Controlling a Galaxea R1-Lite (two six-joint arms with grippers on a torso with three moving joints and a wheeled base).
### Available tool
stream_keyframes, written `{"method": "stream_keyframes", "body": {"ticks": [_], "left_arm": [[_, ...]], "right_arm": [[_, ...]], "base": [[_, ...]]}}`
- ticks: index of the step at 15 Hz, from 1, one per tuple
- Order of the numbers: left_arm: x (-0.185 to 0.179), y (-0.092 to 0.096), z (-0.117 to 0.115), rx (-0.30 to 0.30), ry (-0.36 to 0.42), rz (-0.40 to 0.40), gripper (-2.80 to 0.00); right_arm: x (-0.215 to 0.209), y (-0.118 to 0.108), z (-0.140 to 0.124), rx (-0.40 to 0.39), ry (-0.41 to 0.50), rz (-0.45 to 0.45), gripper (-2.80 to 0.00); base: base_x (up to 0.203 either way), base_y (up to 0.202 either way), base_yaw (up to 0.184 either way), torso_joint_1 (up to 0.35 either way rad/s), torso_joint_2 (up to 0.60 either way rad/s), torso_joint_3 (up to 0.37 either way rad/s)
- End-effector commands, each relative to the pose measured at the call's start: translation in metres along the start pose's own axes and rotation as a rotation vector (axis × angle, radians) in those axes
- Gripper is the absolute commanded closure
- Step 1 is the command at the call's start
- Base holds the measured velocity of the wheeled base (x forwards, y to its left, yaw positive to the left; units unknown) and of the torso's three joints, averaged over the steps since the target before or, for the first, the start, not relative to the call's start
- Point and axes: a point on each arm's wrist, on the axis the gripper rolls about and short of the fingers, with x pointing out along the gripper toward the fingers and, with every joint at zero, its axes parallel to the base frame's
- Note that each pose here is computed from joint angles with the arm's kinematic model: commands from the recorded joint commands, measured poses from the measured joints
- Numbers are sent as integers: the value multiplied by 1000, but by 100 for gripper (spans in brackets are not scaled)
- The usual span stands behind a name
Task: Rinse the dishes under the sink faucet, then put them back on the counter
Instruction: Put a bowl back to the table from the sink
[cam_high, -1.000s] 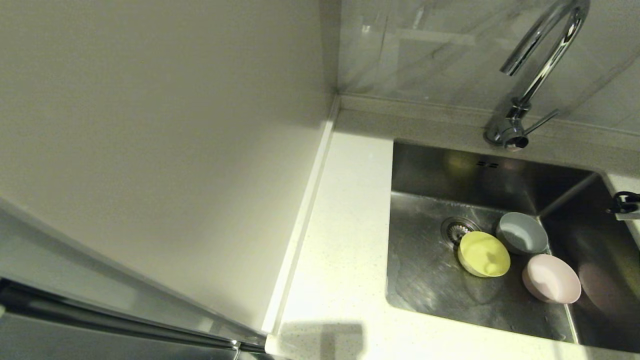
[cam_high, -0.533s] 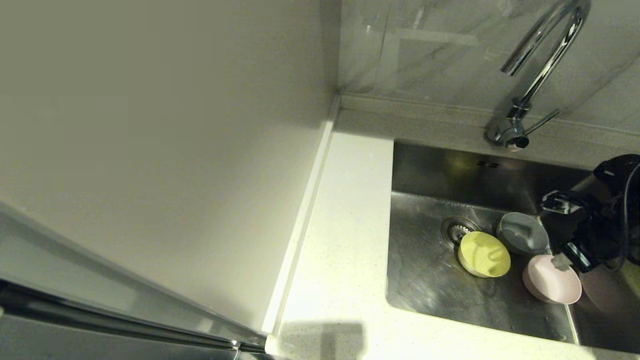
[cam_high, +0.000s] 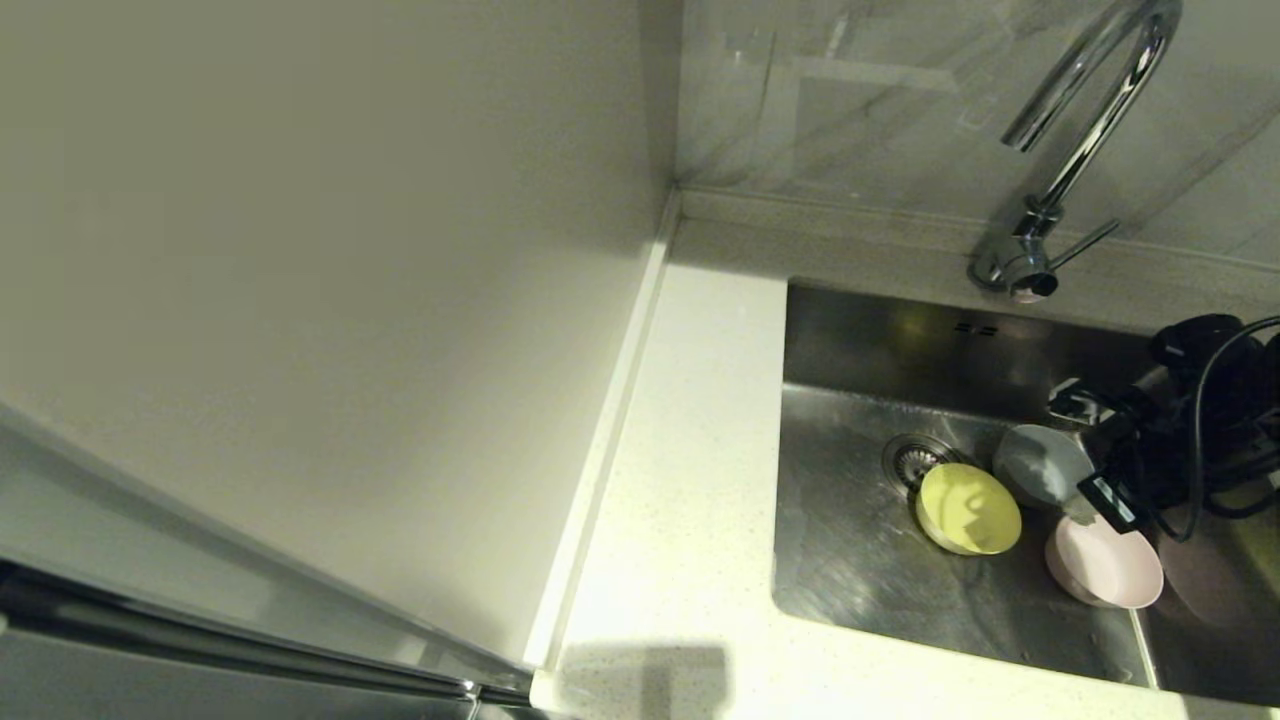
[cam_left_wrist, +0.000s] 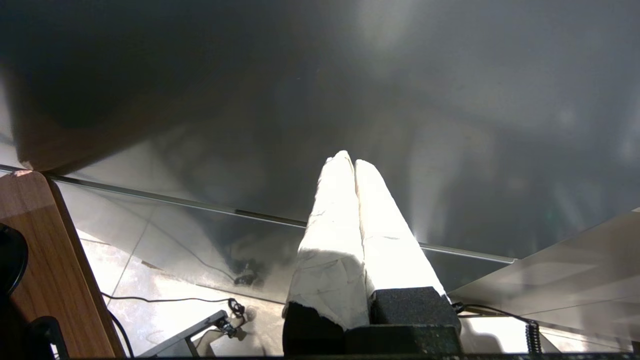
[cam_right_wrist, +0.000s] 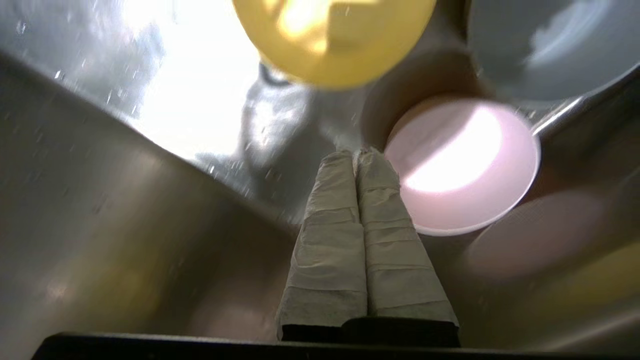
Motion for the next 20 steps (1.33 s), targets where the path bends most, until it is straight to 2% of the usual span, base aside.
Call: {"method": "stream_keyframes", "body": {"ticks": [1,19,20], "left_arm": [[0,0,-1,0,3,0,0],[0,0,-1,0,3,0,0],[0,0,-1,0,3,0,0]], "right_arm": [[6,0,1,-8,-2,5,0],[30,-3,10,-41,-19,0,0],[32,-5,12,-45,-38,-16,-280]], "base": [[0,0,0,0,0,0],[0,0,0,0,0,0],[0,0,0,0,0,0]]}}
